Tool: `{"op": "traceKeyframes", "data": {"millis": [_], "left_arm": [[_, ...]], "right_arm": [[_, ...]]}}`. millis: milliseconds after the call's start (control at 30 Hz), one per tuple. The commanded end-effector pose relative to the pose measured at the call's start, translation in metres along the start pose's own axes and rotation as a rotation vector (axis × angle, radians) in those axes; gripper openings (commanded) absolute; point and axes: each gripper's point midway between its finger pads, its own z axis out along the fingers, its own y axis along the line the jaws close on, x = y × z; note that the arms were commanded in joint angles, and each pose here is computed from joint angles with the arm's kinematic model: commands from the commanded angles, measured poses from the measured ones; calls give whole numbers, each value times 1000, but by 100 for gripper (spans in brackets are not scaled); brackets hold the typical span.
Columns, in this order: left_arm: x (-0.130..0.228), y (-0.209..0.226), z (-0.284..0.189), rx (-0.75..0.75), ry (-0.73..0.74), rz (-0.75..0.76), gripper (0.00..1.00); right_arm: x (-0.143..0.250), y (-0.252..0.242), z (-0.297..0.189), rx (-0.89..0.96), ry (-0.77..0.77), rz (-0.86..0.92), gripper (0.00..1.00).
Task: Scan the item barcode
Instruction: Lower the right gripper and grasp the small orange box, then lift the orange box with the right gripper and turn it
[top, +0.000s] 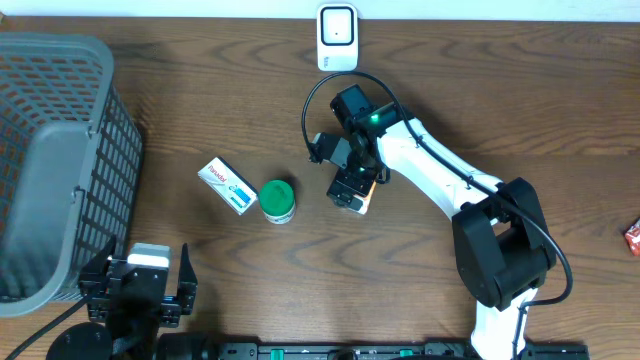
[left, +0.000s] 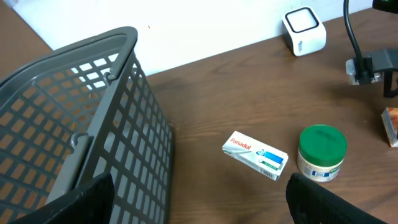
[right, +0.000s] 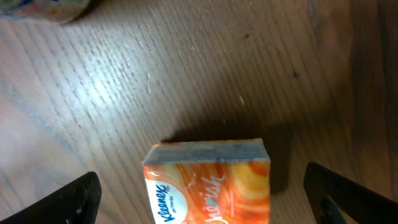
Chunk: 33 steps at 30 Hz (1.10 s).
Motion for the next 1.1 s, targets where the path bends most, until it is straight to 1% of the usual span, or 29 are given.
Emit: {"op": "traceKeyframes", "data": {"millis": [0, 400, 633, 767, 900, 967, 1000, 1067], "left_arm": [[0, 0, 0, 2, 3, -12, 86], [0, 0, 0, 2, 2, -12, 86], [0, 0, 0, 2, 3, -12, 86], [0, 0, 0, 2, 2, -12, 86], [0, 0, 0, 2, 2, -12, 86], [0, 0, 0, 2, 3, -12, 86], [0, 0, 0, 2, 3, -12, 86], [0, 0, 0, 2, 2, -12, 86]], "right_arm": [[5, -4, 6, 13, 31, -5, 99], [28, 0, 46, -58, 143, 26, 99], [38, 5, 47, -81, 186, 33, 99], [41, 2, 46, -59, 205, 74, 99], [41, 2, 46, -55, 203, 93, 89], [38, 0, 47, -48, 192, 102, 77], [38, 0, 47, -45, 190, 109, 73], [37, -1, 47, -43, 189, 125, 69]]}}
